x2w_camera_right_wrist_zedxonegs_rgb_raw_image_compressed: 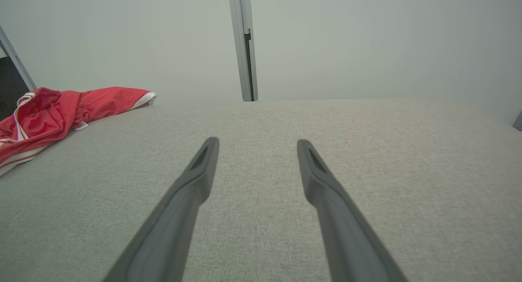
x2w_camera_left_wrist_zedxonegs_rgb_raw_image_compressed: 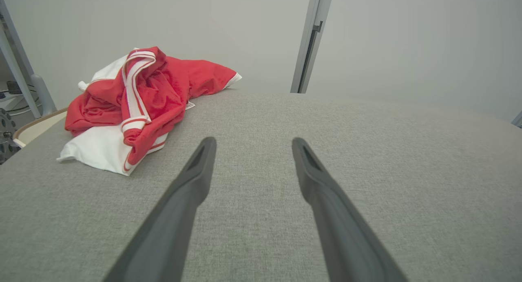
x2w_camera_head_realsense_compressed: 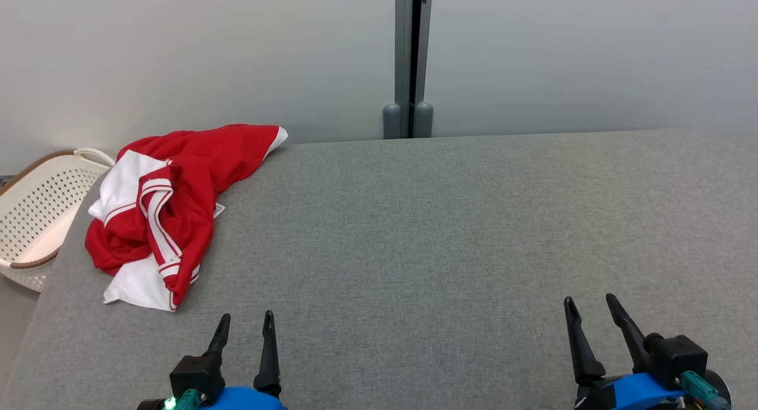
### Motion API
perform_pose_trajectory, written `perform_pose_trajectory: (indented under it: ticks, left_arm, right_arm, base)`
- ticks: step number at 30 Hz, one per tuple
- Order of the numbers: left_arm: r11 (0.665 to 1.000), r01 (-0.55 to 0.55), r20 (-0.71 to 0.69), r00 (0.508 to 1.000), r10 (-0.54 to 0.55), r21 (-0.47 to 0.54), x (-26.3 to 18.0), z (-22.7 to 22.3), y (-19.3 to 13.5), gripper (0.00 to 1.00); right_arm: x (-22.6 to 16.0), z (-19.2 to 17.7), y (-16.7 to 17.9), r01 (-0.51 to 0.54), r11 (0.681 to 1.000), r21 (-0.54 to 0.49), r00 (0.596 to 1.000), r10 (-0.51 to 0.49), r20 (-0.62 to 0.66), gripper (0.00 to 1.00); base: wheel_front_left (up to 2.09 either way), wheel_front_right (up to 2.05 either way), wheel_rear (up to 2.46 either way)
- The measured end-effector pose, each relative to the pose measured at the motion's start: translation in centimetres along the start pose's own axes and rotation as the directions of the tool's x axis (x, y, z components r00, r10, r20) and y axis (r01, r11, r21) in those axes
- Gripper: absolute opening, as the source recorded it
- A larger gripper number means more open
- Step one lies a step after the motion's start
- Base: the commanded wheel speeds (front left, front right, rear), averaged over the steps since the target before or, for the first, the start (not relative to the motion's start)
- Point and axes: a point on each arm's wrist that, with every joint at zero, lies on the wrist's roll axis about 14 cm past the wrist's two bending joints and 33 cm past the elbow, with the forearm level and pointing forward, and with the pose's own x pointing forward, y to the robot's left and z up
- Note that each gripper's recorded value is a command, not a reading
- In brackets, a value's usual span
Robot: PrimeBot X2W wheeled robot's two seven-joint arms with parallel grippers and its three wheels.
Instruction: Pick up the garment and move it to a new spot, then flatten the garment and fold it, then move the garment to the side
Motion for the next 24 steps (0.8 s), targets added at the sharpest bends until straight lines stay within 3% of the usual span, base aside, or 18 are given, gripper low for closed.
perform_pose_trajectory:
  ticks: [8, 24]
  left_arm:
    - [0.999, 0.002, 0.004, 1.000, -0.002, 0.044, -0.16, -0.13, -0.02, 1.00]
    - [0.999, -0.006, -0.006, 1.000, 0.007, 0.038, -0.17, -0.43, 0.14, 1.00]
  right_arm:
    - [0.05, 0.00, 0.09, -0.011, 0.999, -0.046, 1.000, 0.011, 0.003, 1.00]
    - [0.01, -0.17, -0.22, -0.001, 0.999, -0.040, 1.000, 0.001, -0.002, 1.00]
  base:
    - [0.00, 0.00, 0.00]
    - [0.00, 0.00, 0.00]
